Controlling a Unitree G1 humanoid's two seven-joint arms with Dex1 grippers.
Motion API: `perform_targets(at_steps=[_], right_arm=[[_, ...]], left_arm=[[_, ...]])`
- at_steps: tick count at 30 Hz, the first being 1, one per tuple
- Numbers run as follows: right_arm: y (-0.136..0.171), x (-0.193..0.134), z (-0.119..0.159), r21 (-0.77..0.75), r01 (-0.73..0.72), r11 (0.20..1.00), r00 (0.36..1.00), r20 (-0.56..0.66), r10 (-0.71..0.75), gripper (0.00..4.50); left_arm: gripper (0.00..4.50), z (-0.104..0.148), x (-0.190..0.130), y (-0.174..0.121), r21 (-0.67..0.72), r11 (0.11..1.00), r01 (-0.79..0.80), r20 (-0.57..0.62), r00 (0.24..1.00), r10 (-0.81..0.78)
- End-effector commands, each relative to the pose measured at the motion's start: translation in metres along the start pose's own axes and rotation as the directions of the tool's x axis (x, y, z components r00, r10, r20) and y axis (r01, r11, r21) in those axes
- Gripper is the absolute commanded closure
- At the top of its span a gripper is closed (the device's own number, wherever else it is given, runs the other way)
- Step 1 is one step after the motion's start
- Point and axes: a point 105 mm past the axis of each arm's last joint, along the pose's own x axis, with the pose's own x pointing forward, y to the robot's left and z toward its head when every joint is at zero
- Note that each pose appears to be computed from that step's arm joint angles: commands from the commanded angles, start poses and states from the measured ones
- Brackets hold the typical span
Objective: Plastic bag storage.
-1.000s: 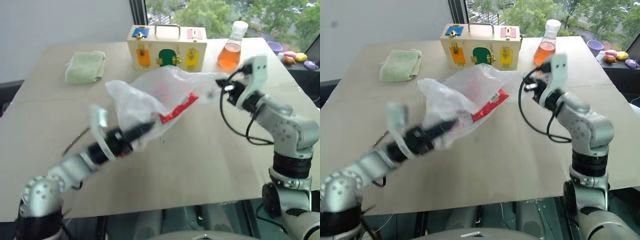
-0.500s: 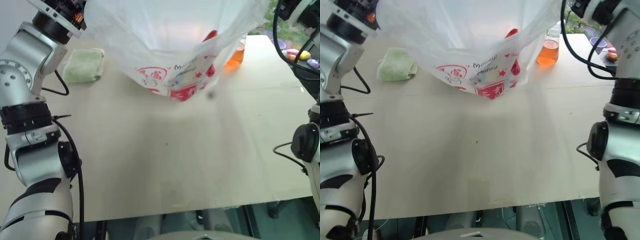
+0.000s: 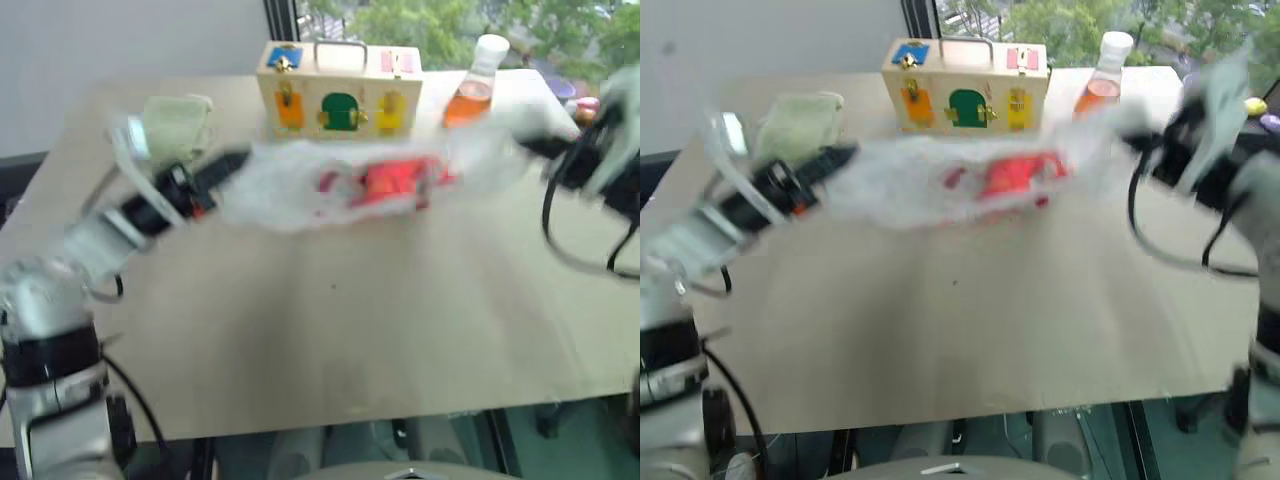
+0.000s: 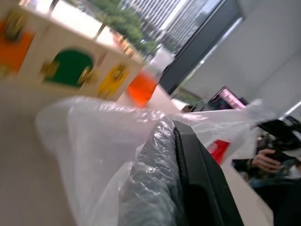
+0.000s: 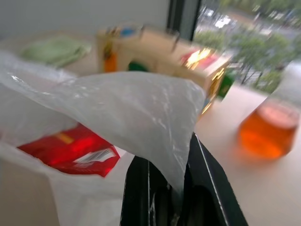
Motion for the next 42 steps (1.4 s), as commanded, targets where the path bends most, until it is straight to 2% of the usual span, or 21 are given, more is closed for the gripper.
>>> perform_targets(at_steps=[1,3,5,10,11,12,14,16,17,19,21,24,26,30,33,36,42], right_arm=[[0.046,0.006,-0.062,-0.136,-0.076,0.988,0.976,-0.213,0.046,4.5],[0.055,0.011,-0.096,-0.143,-0.061,0.988,0.965,-0.261,0.021,4.5],[0.052,0.017,-0.11,-0.148,-0.005,0.989,0.969,-0.246,-0.032,4.5],[0.046,0.012,-0.112,-0.185,0.049,0.982,0.98,-0.183,-0.083,4.5],[0.049,0.009,-0.107,-0.126,0.041,0.991,0.988,-0.144,-0.06,4.5],[0.053,0.006,-0.101,-0.073,0.026,0.997,0.994,-0.101,-0.033,3.95],[0.057,-0.002,-0.093,-0.027,0.001,1.0,0.999,-0.045,-0.002,3.28],[0.058,-0.009,-0.089,-0.02,-0.003,1.0,0.999,-0.033,0.003,2.42],[0.058,-0.016,-0.083,0.014,0.001,1.0,1.0,-0.006,-0.001,2.07],[0.052,-0.035,-0.072,0.042,0.027,0.999,0.999,0.027,-0.028,0.97],[0.049,-0.051,-0.067,0.071,0.036,0.997,0.999,0.038,-0.039,0.01],[0.042,-0.066,-0.064,0.109,0.053,0.993,0.997,0.052,-0.059,0.01],[0.041,-0.073,-0.065,0.125,0.052,0.991,0.997,0.05,-0.058,0.01],[0.031,-0.087,-0.084,0.021,0.126,0.992,0.992,-0.021,-0.125,0.01],[0.039,-0.099,-0.107,0.036,0.033,0.999,0.994,-0.106,-0.029,0.01],[0.038,-0.102,-0.113,-0.009,0.026,1.0,0.992,-0.12,-0.027,0.01],[0.035,-0.1,-0.11,-0.039,-0.007,0.999,0.995,-0.104,0.003,0.01]], left_arm=[[4.48,-0.03,-0.013,0.022,0.219,0.964,-0.152,-0.03,0.986,0.163],[4.48,-0.056,-0.019,0.027,0.277,0.946,-0.17,-0.073,0.978,0.197],[4.48,-0.069,-0.022,0.021,0.294,0.946,-0.136,-0.098,0.98,0.171],[4.48,-0.082,-0.047,0.015,0.346,0.933,-0.1,-0.147,0.976,0.159],[4.48,-0.079,-0.052,0.014,0.354,0.929,-0.103,-0.129,0.979,0.158],[3.98,-0.076,-0.057,0.012,0.354,0.93,-0.102,-0.112,0.982,0.15],[3.4,-0.073,-0.064,0.008,0.349,0.932,-0.1,-0.082,0.987,0.137],[2.53,-0.072,-0.069,0.005,0.365,0.926,-0.093,-0.082,0.988,0.132],[2.17,-0.068,-0.075,0.009,0.368,0.922,-0.125,-0.064,0.985,0.159],[1.09,-0.06,-0.093,0.023,0.368,0.904,-0.219,-0.021,0.97,0.243],[0.19,-0.056,-0.103,0.031,0.338,0.9,-0.275,0.005,0.957,0.29],[0.19,-0.059,-0.105,0.029,0.294,0.92,-0.261,-0.011,0.961,0.276],[0.19,-0.063,-0.107,0.025,0.32,0.916,-0.241,-0.031,0.964,0.264],[0.19,-0.085,-0.115,0.009,0.354,0.927,-0.127,-0.094,0.981,0.171],[0.19,-0.109,-0.131,0.002,0.419,0.907,-0.041,-0.212,0.967,0.141],[0.19,-0.124,-0.141,0.0,0.464,0.886,0.01,-0.284,0.949,0.138],[0.19,-0.136,-0.137,-0.017,0.512,0.857,0.065,-0.274,0.958,0.09]])
